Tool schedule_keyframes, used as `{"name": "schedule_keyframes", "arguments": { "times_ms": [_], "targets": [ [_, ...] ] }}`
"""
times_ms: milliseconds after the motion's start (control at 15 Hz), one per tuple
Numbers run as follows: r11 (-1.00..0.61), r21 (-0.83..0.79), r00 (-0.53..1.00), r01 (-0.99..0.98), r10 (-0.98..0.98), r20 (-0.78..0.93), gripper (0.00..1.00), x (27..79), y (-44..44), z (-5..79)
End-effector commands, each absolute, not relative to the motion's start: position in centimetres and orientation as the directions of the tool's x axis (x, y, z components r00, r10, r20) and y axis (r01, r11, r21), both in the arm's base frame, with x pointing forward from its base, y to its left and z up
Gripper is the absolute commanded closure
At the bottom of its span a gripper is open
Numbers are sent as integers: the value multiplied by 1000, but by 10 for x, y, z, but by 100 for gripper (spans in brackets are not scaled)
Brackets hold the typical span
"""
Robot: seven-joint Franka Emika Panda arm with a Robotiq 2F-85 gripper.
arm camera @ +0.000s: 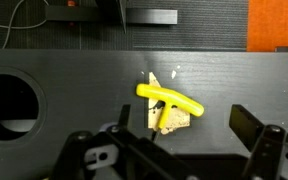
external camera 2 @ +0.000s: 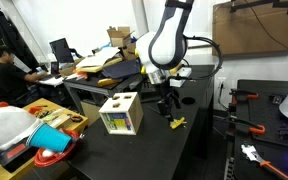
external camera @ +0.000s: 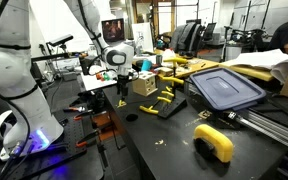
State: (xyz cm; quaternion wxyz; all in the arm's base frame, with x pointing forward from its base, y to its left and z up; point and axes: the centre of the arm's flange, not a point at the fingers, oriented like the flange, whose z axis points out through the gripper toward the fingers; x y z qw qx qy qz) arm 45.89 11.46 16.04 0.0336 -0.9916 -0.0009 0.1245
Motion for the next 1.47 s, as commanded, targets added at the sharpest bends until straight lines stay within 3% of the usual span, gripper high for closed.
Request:
{"name": "schedule_keyframes", "arguments": {
  "times_ms": [0, 1400],
  "targets": [
    [-995, -75, 964, -66, -44, -264, 0, 463, 117, 154],
    [-935, 15, 897, -354, -344, -277, 0, 481, 102, 114]
  ]
}}
